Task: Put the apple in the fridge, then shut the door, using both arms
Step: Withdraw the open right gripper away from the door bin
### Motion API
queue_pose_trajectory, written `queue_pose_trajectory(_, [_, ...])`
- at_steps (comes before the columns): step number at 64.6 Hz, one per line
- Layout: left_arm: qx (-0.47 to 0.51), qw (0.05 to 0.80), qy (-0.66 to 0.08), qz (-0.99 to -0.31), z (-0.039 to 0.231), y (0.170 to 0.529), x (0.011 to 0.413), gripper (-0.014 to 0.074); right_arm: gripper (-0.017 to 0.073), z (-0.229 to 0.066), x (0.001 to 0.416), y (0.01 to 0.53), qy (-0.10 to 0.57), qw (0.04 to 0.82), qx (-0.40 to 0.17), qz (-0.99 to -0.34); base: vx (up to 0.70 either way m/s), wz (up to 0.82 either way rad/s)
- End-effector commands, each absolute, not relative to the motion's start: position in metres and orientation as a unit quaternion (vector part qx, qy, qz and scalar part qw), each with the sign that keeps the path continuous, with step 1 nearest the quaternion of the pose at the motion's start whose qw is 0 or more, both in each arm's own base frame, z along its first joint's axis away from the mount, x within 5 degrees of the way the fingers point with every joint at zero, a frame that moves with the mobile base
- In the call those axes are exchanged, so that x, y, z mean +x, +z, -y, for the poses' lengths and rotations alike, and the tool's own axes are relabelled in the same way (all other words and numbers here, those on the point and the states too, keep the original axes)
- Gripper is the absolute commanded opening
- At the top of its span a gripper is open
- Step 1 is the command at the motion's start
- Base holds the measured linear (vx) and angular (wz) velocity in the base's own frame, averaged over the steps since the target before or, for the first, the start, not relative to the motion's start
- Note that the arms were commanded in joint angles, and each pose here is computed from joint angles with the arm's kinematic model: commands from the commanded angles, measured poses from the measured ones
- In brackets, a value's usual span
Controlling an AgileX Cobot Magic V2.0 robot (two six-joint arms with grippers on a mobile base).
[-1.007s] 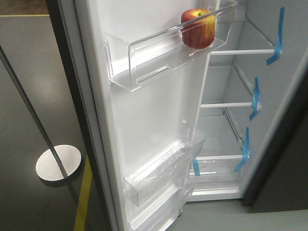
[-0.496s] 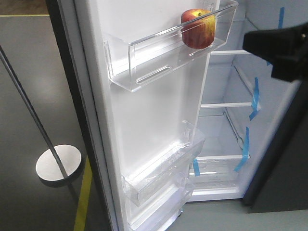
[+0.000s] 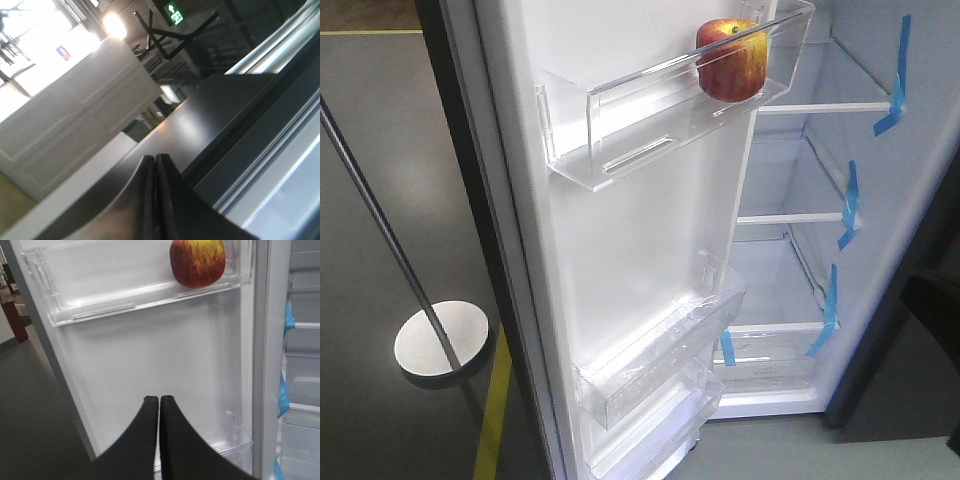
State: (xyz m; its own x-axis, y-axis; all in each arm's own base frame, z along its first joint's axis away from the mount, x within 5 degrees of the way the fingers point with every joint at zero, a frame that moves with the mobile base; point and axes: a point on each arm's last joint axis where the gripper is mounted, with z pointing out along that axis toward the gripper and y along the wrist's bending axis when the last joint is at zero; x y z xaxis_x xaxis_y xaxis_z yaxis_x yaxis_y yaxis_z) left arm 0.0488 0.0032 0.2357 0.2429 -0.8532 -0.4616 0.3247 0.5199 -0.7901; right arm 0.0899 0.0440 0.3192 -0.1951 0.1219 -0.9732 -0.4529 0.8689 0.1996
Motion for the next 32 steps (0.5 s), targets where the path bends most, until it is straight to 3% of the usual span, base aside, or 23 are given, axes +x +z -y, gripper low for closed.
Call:
queue_pose_trajectory(1, [-0.278,0.739,-0.47,-0.395,-0.003,0.253,0.04,-0.0006,-0.0004,-0.04,0.08,0.324,0.24,0.654,-0.074,-0.713,0.0,0.0])
queue_pose_trajectory(18, [-0.234,0.736,-0.545,-0.327,0.001,0.282,0.027,-0.0006,-0.0003,-0.037,0.067,0.328,0.228,0.686,-0.067,-0.687,0.0,0.0])
queue_pose_trajectory(32, [-0.165,0.771,-0.525,-0.322,0.008,0.351,0.012,-0.0006,-0.0003,-0.036,0.067,0.329,0.236,0.688,-0.059,-0.684,0.0,0.0])
